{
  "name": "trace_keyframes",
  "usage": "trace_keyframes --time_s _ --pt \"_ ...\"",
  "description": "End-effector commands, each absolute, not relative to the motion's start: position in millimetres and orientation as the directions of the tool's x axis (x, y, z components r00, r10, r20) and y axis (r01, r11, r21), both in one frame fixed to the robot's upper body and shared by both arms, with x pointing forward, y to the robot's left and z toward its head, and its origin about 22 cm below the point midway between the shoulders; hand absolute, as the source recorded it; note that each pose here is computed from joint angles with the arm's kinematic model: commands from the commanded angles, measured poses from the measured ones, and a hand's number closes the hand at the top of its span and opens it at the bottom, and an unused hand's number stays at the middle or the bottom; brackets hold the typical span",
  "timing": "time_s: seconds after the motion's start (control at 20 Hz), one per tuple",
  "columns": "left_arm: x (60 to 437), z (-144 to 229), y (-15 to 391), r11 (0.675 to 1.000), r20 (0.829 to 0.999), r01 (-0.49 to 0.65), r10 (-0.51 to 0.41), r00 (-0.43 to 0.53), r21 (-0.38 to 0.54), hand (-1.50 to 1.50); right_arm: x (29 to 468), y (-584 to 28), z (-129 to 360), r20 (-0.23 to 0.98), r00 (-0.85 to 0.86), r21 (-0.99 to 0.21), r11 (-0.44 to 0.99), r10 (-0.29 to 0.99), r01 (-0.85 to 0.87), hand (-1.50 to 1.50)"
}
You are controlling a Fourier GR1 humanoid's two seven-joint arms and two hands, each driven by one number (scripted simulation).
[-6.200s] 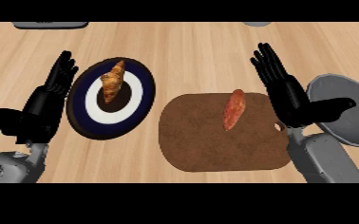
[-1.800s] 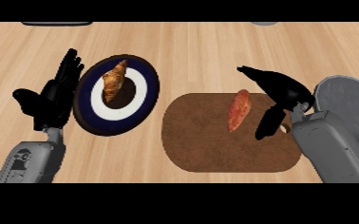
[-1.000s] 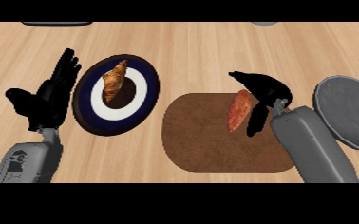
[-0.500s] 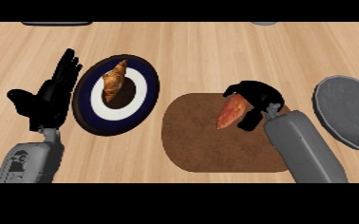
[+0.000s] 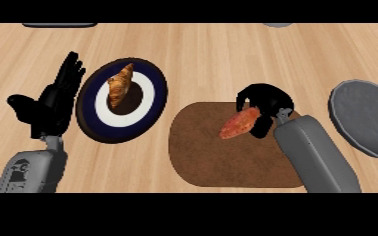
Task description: Pick the sweet potato from the cutting board and place it in the pan
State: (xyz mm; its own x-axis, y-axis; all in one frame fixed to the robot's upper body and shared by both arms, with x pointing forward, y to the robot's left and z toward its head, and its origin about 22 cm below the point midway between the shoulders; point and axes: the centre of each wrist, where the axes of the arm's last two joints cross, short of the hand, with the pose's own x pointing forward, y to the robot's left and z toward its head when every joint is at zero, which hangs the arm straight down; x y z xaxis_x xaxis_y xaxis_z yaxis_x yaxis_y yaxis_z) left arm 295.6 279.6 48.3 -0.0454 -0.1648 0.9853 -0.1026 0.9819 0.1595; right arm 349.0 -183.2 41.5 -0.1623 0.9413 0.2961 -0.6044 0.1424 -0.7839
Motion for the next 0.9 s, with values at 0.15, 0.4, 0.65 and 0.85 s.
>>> trace_keyframes --time_s 0.15,0.4,0.65,0.85 --pt "295 52 285 0.979 0.986 -0.122 -0.164 -0.020 0.161 0.00 316 -135 25 0.243 0.199 -0.806 0.312 0.949 -0.503 1.50" --pt "295 44 284 0.981 0.988 -0.120 -0.154 -0.019 0.151 0.00 289 -104 50 0.269 0.295 -0.910 0.342 0.917 -0.234 1.50" --pt "300 57 274 0.980 0.986 -0.123 -0.163 -0.025 0.159 0.00 277 -85 104 0.300 0.279 -0.954 0.281 0.912 0.107 1.50" --pt "288 40 281 0.982 0.987 -0.113 -0.156 -0.046 0.150 0.00 250 -95 144 0.379 0.300 -0.919 0.317 0.875 0.236 1.50"
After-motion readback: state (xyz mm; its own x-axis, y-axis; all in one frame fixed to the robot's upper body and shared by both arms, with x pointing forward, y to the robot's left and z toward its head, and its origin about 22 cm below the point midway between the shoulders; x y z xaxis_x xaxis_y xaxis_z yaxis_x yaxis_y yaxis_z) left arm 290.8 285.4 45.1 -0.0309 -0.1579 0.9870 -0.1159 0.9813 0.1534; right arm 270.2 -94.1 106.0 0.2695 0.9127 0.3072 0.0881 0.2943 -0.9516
